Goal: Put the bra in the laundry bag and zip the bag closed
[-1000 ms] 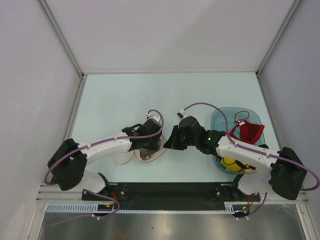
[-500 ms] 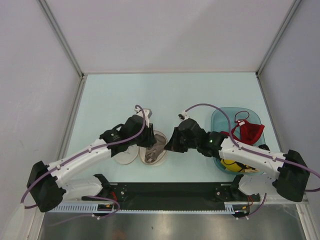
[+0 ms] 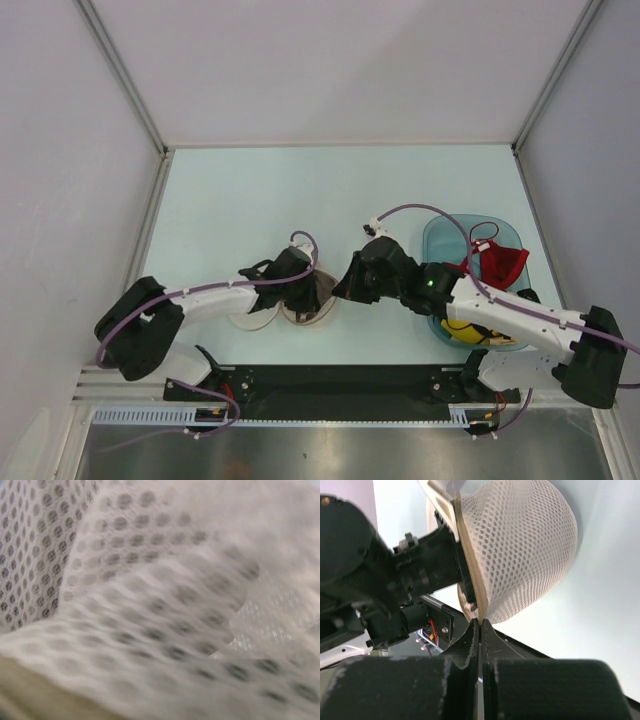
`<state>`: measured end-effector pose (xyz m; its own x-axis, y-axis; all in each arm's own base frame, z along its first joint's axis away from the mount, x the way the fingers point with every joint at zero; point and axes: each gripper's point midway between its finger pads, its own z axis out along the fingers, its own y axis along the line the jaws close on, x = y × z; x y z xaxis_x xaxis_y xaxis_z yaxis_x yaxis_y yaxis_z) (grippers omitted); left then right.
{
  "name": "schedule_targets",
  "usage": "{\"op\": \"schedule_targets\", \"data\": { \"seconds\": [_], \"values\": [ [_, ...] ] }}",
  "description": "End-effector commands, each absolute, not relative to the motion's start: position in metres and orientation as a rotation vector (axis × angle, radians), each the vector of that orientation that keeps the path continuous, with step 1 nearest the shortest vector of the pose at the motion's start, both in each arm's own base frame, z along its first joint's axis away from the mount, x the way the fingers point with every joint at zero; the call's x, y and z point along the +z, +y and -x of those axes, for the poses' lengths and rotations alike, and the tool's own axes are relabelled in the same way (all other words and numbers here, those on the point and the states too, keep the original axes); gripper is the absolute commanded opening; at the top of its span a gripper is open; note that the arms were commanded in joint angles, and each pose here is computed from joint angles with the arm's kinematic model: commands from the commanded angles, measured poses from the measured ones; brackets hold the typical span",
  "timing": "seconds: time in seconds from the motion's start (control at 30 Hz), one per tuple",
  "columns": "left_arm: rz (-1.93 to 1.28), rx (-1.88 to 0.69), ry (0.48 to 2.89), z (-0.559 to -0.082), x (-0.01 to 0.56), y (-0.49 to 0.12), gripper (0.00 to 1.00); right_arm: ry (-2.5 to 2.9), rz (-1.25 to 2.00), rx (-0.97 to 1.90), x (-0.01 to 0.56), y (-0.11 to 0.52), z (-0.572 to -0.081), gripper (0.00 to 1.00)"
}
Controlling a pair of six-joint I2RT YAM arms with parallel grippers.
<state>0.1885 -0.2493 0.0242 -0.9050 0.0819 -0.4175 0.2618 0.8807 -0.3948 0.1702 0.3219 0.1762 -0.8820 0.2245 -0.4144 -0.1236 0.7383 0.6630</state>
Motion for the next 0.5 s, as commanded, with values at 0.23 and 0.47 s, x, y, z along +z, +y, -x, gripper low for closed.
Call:
{"op": "schedule_targets", "data": {
  "seconds": [0.23,0.47],
  "values": [
    [-0.21,-0.656,2.509,-0.211,0.081,-0.248,0.4,2.308,-0.107,1.006,0.232,0.283,-0.174,0.0],
    [-0.321,-0.792,2.334,-0.188,0.161,-0.236,0.91,2.318,-0.078,0.978,0.227,0.272,-0.18,0.0]
  ]
}}
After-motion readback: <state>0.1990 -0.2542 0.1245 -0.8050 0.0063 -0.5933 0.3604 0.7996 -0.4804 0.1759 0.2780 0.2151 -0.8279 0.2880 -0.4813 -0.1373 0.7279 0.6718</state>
